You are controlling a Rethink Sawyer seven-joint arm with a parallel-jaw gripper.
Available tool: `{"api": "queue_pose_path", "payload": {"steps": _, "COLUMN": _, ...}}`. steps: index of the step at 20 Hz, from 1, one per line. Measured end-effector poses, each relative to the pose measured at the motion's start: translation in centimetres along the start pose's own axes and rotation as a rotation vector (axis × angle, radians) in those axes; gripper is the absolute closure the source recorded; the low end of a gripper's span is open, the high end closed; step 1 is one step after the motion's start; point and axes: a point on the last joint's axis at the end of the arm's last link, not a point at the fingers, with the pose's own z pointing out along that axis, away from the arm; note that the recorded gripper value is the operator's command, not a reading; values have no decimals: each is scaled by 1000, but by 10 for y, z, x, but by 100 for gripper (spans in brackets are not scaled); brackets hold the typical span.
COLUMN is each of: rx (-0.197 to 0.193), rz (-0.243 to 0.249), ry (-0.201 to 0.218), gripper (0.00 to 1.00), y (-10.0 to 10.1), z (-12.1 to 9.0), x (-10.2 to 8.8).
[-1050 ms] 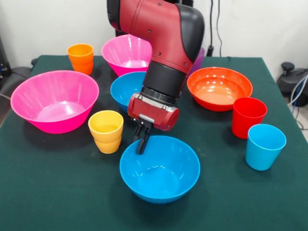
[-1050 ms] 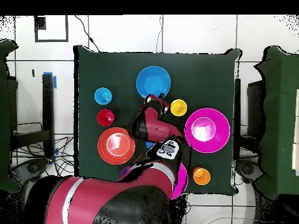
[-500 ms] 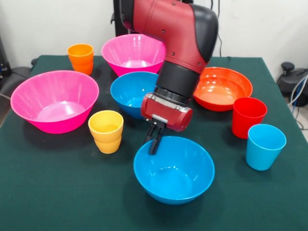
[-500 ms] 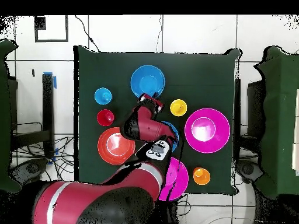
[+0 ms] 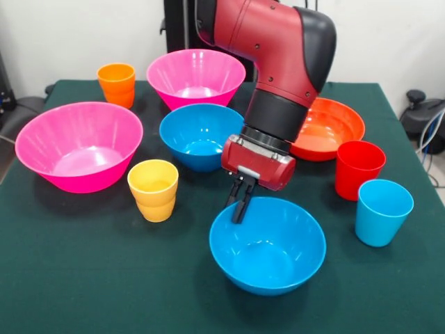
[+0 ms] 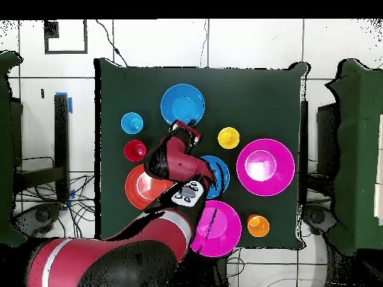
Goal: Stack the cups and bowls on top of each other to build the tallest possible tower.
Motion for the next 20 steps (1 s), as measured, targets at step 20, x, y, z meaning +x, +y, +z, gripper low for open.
{"api": "queue_pose_path", "payload": {"steps": 20, "rx": 40, "rz": -10, "ry": -30, "gripper": 100, "y": 4, "z": -4, "x": 6}}
